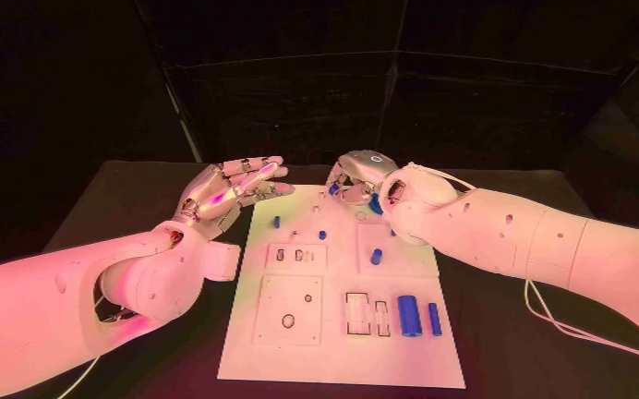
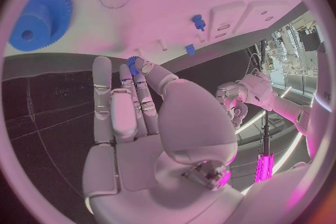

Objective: Assemble the parts on the task board

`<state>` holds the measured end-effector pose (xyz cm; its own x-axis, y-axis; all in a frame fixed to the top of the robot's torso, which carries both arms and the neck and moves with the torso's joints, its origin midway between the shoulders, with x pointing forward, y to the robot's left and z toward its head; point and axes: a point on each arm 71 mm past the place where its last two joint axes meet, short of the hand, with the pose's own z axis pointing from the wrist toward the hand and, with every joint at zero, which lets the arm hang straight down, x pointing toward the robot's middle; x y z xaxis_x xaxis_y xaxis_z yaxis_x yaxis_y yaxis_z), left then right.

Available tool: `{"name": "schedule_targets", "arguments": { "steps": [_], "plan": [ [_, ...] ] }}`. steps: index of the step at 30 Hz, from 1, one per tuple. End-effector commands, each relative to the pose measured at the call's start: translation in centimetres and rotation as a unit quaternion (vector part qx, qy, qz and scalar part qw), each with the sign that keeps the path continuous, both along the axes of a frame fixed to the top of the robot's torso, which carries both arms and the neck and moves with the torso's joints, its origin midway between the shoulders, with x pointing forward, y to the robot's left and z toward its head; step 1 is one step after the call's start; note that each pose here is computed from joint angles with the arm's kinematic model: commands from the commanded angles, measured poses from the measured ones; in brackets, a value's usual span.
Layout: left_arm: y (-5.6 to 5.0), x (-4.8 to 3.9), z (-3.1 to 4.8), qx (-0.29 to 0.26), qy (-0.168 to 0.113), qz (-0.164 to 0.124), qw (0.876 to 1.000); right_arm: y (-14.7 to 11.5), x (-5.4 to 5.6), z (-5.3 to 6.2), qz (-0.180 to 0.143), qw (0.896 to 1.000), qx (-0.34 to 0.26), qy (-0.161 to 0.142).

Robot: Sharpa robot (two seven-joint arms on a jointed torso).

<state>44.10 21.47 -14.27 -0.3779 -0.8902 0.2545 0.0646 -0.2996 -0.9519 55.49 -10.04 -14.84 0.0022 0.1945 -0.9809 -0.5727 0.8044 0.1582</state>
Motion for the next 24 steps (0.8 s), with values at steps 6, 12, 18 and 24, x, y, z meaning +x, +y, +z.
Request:
{"name": "schedule_targets", "arguments": {
  "steps": [6, 12, 18, 24],
  "plan": [
    [-0.2, 0.00, 0.28, -0.003, -0.006, -0.008, 1.000, 0.9, 0.5, 0.2, 0.002, 1.000, 0.012, -0.009],
    [-0.3, 0.05, 0.36, -0.004, -0.007, -0.009, 1.000, 1.2, 0.7, 0.1, 0.002, 1.000, 0.006, -0.001],
    [-0.3, 0.09, 0.44, -0.004, -0.008, -0.009, 1.000, 1.5, 0.7, -0.1, 0.004, 1.000, 0.000, 0.007],
    [-0.3, 0.14, 0.50, -0.003, -0.009, -0.008, 1.000, 1.7, 0.6, -0.2, 0.007, 1.000, -0.005, 0.014]
  ]
}}
